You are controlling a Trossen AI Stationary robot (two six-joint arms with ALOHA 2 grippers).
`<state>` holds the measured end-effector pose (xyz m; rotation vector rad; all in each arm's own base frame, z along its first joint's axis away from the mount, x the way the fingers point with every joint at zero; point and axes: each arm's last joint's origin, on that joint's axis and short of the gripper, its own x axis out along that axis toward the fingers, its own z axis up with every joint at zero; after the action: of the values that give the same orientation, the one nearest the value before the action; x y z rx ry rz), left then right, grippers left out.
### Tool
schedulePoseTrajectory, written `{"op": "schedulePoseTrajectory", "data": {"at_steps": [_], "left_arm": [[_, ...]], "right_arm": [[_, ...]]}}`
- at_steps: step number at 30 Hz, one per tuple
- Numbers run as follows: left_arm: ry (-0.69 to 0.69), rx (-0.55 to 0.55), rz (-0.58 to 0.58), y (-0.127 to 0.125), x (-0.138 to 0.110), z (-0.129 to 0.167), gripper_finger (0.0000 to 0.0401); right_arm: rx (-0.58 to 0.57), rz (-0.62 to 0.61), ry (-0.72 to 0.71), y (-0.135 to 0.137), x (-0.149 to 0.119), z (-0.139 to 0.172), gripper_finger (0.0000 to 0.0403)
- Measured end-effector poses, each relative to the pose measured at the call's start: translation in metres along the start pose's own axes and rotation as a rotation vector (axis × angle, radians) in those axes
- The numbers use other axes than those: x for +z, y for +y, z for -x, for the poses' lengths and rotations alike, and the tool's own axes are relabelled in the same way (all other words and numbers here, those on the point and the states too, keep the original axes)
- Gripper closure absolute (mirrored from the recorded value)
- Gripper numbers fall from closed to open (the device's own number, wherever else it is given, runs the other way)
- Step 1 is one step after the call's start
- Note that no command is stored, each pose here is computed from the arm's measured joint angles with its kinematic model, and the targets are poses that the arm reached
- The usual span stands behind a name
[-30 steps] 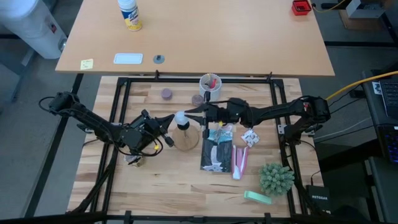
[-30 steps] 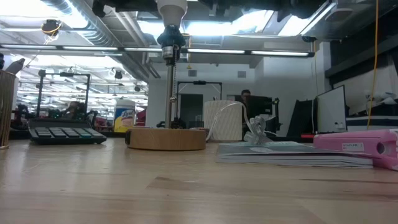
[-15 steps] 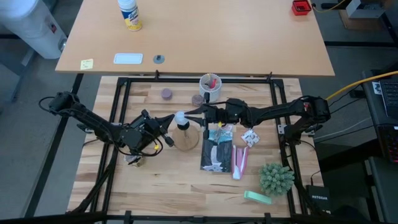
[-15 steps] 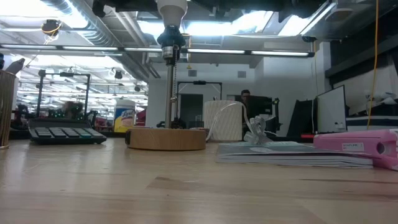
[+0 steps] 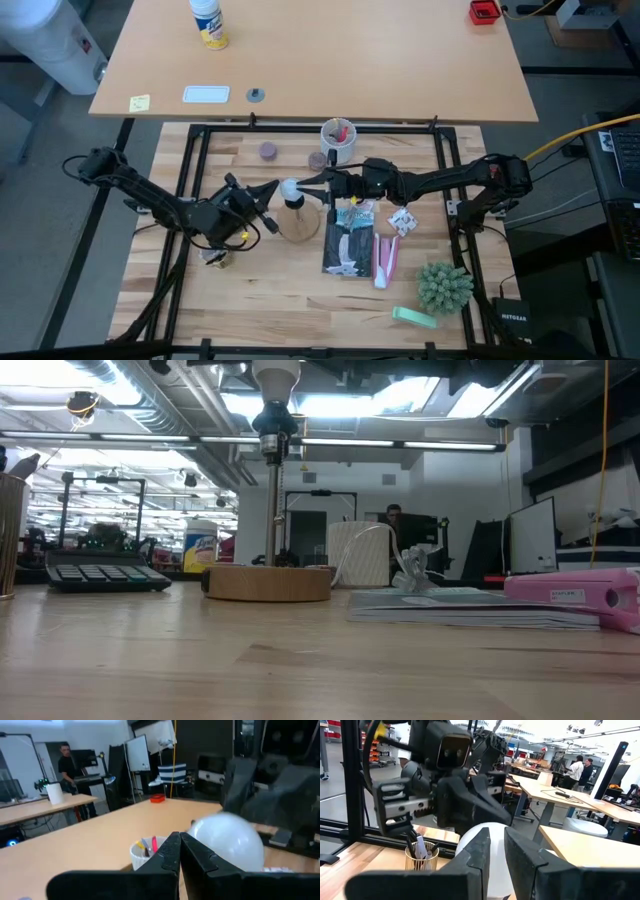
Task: Screw lightbulb
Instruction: Insert the lightbulb into the lamp
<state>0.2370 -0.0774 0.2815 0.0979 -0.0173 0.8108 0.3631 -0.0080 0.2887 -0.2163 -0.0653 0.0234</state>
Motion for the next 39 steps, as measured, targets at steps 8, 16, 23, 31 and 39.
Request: {"op": "schedulePoseTrajectory", "data": {"at_steps": [8,16,23,31,39], "left_arm": [[-0.032,-0.045,-0.006,-0.003,0.007,0.012,0.0400],[-0.061,-0.273,0.029,-0.014,0.005,0.024,0.0400],[-0.003,-0.297,0.049,-0.016,-0.004,0.022,0.0400],[0.018,-0.241,0.045,-0.011,-0.008,0.010,0.0400],[0.026,-0.156,0.016,-0.009,-0.008,0.010,0.0400]], "right_arm": [[0.001,0.000,0.003,0.000,0.000,0.000,0.0341],[0.001,0.000,0.004,0.000,-0.001,0.000,0.0341],[0.001,0.000,0.005,0.000,-0.001,0.000,0.0341],[0.042,-0.009,-0.001,0.002,-0.001,0.000,0.0341],[0.068,-0.011,0.008,0.002,-0.003,0.000,0.0341]]}}
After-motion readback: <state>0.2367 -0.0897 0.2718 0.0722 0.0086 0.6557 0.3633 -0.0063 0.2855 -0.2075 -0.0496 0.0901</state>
